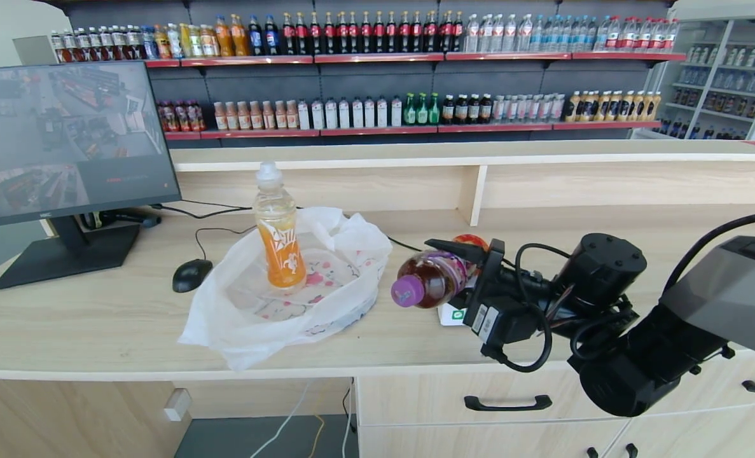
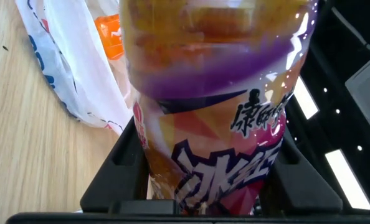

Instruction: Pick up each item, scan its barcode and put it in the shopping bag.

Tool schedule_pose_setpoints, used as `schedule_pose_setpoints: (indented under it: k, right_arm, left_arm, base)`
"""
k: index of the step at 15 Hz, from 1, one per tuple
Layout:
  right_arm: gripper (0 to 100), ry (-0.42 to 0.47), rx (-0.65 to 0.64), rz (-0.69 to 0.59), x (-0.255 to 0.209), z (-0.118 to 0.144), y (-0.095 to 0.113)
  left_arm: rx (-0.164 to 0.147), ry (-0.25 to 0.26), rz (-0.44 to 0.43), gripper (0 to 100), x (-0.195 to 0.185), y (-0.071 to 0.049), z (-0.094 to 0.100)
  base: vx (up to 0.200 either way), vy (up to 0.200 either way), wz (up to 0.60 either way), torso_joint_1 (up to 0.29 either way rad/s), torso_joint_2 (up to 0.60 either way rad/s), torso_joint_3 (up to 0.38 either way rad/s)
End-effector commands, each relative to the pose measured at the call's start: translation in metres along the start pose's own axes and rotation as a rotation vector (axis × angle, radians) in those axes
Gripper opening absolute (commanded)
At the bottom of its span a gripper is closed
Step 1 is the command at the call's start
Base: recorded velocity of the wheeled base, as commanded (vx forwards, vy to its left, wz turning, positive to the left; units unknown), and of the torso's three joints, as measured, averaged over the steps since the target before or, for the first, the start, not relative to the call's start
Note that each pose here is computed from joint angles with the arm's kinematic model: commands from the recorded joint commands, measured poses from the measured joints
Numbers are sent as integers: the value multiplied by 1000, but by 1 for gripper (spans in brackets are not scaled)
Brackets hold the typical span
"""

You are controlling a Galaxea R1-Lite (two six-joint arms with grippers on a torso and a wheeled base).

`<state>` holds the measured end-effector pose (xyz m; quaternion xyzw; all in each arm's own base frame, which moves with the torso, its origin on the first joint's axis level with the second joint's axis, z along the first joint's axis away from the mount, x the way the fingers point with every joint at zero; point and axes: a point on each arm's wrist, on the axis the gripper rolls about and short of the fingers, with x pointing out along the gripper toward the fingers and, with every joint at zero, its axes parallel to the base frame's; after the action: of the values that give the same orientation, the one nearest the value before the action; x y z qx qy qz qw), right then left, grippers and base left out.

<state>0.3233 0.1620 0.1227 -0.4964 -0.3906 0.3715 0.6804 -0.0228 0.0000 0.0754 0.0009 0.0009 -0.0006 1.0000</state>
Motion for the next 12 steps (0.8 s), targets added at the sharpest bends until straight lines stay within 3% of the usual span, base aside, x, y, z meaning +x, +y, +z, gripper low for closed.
schedule_pose_setpoints:
  k: [1, 12]
  right_arm:
    - [0, 0, -1, 0, 0, 0, 0]
    - [0, -6, 1, 3, 0, 2, 1]
  left_arm:
    - [0, 0, 0, 100, 0, 0, 0]
    - [0, -2, 0, 100, 0, 0, 0]
  base:
    - [0, 0, 0, 0, 0, 0]
    - [0, 0, 0, 0, 0, 0]
